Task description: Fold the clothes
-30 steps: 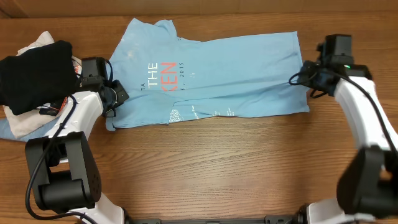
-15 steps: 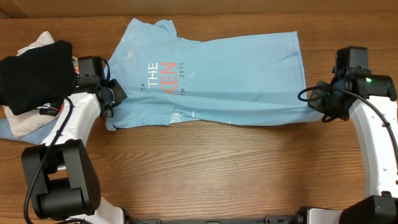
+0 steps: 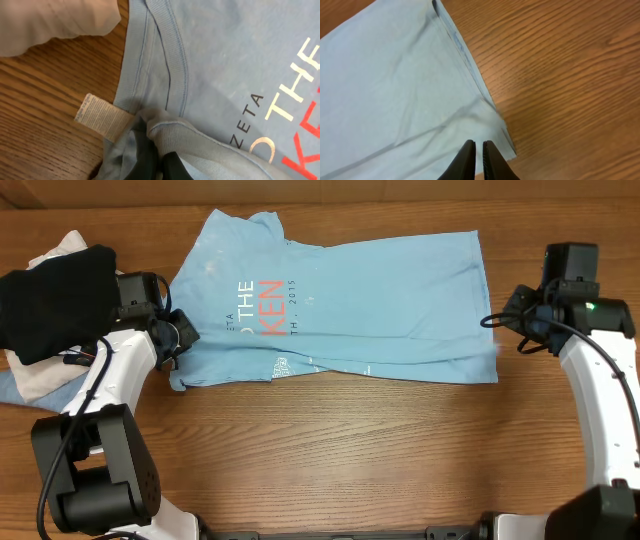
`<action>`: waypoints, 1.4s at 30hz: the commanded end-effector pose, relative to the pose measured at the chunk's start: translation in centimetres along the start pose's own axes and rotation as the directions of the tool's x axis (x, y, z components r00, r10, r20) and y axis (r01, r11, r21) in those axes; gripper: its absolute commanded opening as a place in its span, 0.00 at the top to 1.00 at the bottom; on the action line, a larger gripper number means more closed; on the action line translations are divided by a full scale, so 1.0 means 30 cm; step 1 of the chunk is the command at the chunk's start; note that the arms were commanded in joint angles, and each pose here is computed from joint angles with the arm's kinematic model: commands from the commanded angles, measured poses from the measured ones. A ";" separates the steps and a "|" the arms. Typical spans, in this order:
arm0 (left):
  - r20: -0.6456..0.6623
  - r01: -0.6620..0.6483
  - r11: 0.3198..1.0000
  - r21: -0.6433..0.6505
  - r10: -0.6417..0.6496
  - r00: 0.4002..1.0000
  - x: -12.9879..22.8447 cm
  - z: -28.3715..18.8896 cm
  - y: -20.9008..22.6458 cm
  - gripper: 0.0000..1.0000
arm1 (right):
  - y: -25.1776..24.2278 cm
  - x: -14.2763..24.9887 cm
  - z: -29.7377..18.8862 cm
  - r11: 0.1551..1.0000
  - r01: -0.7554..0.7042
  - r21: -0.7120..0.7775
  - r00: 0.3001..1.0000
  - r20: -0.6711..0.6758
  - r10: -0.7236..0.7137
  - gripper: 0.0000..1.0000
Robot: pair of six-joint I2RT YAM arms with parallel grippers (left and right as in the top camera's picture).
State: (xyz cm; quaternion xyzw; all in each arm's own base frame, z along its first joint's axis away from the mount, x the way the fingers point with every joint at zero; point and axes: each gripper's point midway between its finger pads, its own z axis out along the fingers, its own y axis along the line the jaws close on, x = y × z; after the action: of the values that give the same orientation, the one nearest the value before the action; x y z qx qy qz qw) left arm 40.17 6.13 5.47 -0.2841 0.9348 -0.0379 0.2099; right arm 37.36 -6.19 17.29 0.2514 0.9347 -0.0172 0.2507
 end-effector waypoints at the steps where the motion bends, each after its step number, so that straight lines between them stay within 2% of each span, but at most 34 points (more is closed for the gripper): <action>1: 0.033 -0.016 1.000 0.019 0.016 0.999 -0.025 -0.032 -0.009 0.96 | 0.004 0.000 0.074 1.000 0.004 0.018 1.000 -0.026 -0.004 0.91; 5: 0.035 -0.017 1.000 0.020 0.016 0.999 -0.026 -0.032 -0.010 0.96 | 0.002 0.027 0.142 0.999 0.010 0.035 0.997 -0.078 -0.008 0.91; 7: 0.036 -0.017 1.000 0.020 0.016 0.999 -0.027 -0.032 -0.010 0.96 | -0.004 0.050 0.171 0.999 0.016 0.048 0.994 -0.113 -0.010 0.86; 13: 0.035 -0.017 1.000 0.020 0.016 0.999 -0.026 -0.032 -0.010 0.96 | -0.027 0.137 0.275 0.995 0.038 0.095 0.972 -0.235 -0.015 0.83; 16: 0.035 -0.017 1.000 0.020 0.016 0.999 -0.026 -0.032 -0.010 0.96 | -0.042 0.184 0.314 0.992 0.051 0.117 0.955 -0.295 -0.014 0.73; 18: 0.035 -0.017 1.000 0.020 0.016 0.999 -0.026 -0.032 -0.010 0.96 | -0.051 0.209 0.333 0.990 0.058 0.129 0.945 -0.327 -0.013 0.72; 26: 0.034 -0.017 1.000 0.023 0.016 0.999 -0.025 -0.032 -0.012 0.96 | -0.056 0.226 0.376 0.988 0.064 0.138 0.940 -0.342 -0.013 0.70; 38: 0.030 -0.017 1.000 0.020 0.016 0.999 -0.022 -0.032 -0.010 0.96 | -0.070 0.282 0.449 0.984 0.080 0.158 0.916 -0.401 -0.010 0.72; 42: 0.027 -0.017 1.000 0.020 0.017 0.999 -0.020 -0.032 -0.009 0.96 | -0.069 0.279 0.450 0.984 0.079 0.157 0.917 -0.398 -0.010 0.86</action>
State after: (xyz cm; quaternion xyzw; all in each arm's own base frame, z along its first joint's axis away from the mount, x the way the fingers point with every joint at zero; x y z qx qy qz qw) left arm 40.37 6.07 5.56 -0.2833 0.9340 -0.0409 0.2136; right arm 36.33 -6.01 1.30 0.2478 0.9672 -0.0462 0.0316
